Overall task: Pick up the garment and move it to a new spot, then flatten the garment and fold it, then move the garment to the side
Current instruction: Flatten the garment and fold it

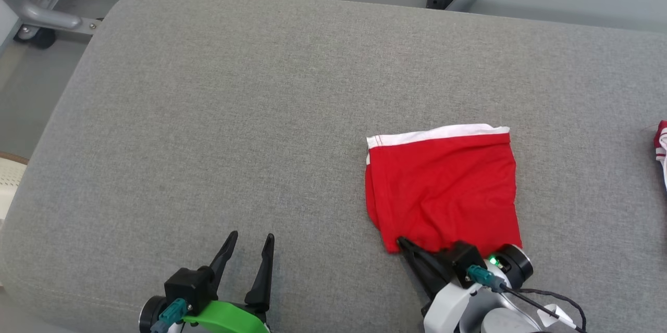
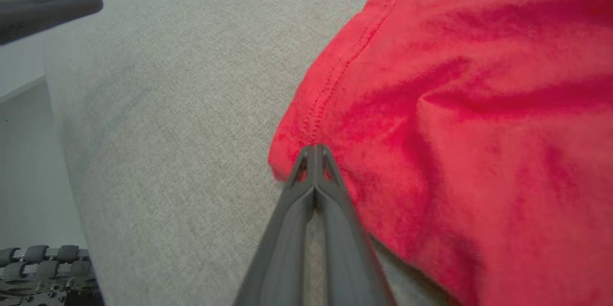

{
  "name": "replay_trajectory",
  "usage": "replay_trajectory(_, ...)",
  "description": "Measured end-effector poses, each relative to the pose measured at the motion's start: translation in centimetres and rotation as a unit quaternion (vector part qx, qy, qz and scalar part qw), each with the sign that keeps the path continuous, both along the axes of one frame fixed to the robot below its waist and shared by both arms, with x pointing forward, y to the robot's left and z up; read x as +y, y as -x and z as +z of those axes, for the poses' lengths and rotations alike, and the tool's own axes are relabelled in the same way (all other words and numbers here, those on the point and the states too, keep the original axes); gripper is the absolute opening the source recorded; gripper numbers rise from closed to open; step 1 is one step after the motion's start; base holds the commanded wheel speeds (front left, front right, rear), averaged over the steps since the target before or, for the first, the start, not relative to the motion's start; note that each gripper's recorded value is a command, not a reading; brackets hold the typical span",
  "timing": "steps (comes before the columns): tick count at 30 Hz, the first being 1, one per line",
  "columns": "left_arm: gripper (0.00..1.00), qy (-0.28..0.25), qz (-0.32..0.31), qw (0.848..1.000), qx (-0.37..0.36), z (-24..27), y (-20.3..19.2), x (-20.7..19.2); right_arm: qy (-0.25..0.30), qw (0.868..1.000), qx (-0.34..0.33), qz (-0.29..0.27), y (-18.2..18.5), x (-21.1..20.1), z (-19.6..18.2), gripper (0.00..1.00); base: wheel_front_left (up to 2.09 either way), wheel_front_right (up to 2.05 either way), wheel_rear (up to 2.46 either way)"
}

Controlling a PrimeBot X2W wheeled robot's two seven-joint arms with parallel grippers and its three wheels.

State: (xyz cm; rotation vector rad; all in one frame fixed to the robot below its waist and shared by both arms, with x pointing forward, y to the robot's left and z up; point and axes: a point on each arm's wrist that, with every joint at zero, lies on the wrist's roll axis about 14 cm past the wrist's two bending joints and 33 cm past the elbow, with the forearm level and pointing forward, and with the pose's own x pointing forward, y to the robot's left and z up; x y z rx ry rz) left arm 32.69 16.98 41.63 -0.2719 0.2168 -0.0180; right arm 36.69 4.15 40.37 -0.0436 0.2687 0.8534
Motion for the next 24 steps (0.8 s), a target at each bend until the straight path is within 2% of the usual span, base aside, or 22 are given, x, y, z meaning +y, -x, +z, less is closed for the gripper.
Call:
replay_trajectory(10,1.00,0.000,-0.004,1.000,-0.005,0.3,0.0,-0.2,-0.013,1.000,0.009,0.018,1.7,1.2,0.2,0.00,0.00,0.00,0.00)
replay_trajectory(15,1.00,0.003,0.003,1.000,-0.007,0.3,0.6,0.0,-0.051,0.998,-0.021,-0.007,0.7,1.0,2.8,0.00,0.00,0.00,0.00)
replay_trajectory(17,1.00,0.003,0.006,1.000,-0.011,0.5,0.7,0.2,-0.062,0.997,-0.034,-0.027,0.2,0.1,3.8,0.09,0.00,0.00,0.00)
replay_trajectory(20,1.00,0.002,0.003,1.000,-0.013,0.6,0.9,0.0,-0.074,0.994,-0.053,-0.063,-0.5,-1.7,5.0,0.31,0.00,0.00,0.00)
replay_trajectory(21,1.00,0.003,0.003,1.000,-0.014,0.7,1.0,-0.1,-0.077,0.992,-0.059,-0.077,-0.7,-2.5,5.4,0.44,0.00,0.00,0.00)
replay_trajectory(22,1.00,0.004,0.003,1.000,-0.014,0.7,1.1,-0.1,-0.079,0.990,-0.065,-0.093,-1.0,-3.4,5.7,0.77,0.00,0.00,0.00)
replay_trajectory(23,1.00,0.003,0.005,1.000,-0.019,0.9,1.2,0.0,-0.082,0.985,-0.078,-0.129,-1.4,-5.5,6.4,1.00,0.00,0.00,0.00)
replay_trajectory(24,1.00,0.003,0.006,1.000,-0.021,1.1,1.3,0.1,-0.080,0.982,-0.085,-0.150,-1.7,-6.8,6.7,1.00,0.00,0.00,0.00)
